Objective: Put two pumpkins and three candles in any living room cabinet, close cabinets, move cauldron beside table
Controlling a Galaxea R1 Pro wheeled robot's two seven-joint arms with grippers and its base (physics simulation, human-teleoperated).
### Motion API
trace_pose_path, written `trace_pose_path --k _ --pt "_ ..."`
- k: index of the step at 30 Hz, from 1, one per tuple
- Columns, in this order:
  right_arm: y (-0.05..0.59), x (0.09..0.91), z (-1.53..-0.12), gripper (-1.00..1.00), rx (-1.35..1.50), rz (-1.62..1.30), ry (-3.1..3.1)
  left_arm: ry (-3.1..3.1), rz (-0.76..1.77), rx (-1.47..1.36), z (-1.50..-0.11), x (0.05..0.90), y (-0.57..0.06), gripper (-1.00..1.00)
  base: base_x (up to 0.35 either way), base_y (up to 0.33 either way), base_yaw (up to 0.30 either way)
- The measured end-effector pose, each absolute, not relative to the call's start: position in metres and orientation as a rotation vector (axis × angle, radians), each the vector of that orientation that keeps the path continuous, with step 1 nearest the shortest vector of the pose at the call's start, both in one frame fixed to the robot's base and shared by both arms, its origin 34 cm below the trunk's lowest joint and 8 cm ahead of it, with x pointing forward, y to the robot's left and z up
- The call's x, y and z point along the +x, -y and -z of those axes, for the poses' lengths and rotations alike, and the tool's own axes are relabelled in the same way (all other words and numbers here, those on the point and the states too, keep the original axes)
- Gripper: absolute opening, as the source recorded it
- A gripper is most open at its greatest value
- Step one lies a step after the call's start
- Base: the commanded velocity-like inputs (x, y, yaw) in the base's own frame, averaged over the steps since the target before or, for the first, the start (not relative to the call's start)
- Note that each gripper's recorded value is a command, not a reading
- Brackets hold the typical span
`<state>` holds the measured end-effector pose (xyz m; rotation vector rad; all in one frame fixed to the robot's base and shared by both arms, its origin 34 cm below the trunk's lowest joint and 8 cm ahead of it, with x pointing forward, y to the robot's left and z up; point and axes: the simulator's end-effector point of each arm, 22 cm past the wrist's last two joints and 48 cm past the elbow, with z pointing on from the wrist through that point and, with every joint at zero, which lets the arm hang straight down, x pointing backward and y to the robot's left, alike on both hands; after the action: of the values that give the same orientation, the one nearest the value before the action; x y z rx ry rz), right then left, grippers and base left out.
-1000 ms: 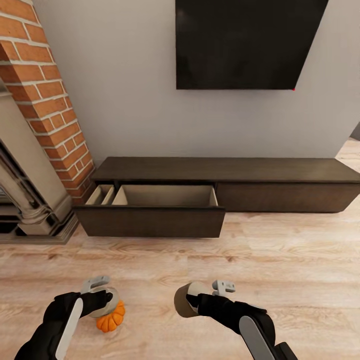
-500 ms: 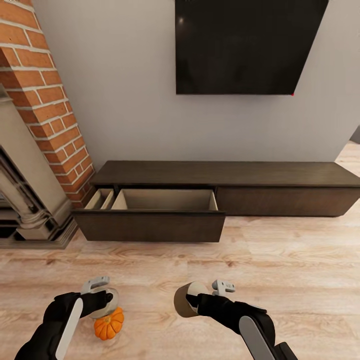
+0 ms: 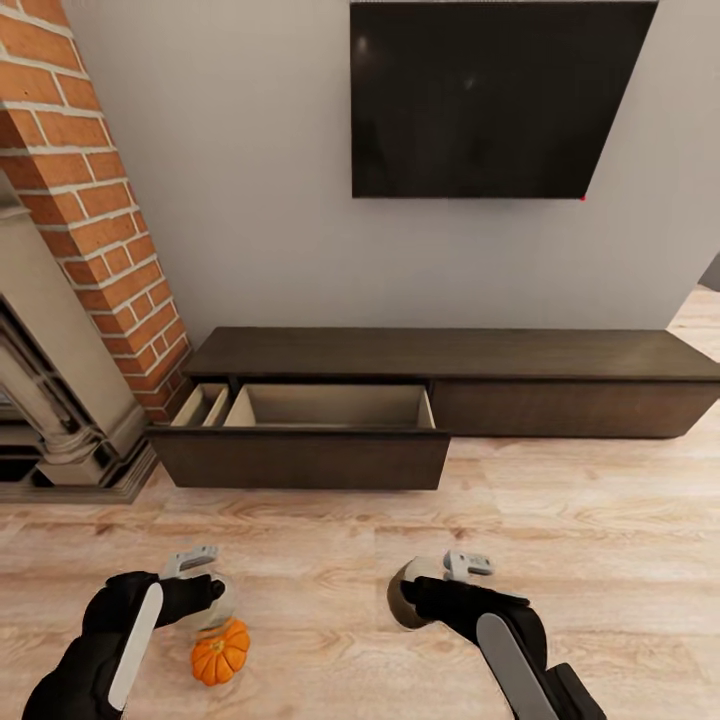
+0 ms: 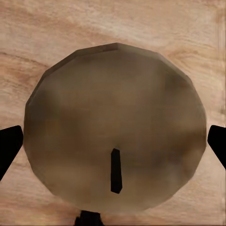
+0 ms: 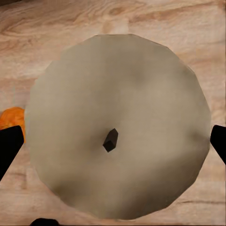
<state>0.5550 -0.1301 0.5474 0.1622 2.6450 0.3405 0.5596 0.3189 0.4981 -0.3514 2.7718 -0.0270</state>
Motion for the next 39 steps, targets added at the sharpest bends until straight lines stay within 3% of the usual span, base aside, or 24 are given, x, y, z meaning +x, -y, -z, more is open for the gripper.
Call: trace_pose_path --k 5,39 --pt "0.144 0.570 -0.566 -1.00 0.107 -0.248 -2.683 -2.710 0.057 -0.334 -0.536 0.595 -0.311 -1.00 0.000 0.000 0.000" --pt "0.162 0.572 -0.622 -1.00 0.140 -0.219 -2.732 -2.824 0.096 -0.311 -0.567 0.580 -0.286 -1.00 0.000 0.000 0.000"
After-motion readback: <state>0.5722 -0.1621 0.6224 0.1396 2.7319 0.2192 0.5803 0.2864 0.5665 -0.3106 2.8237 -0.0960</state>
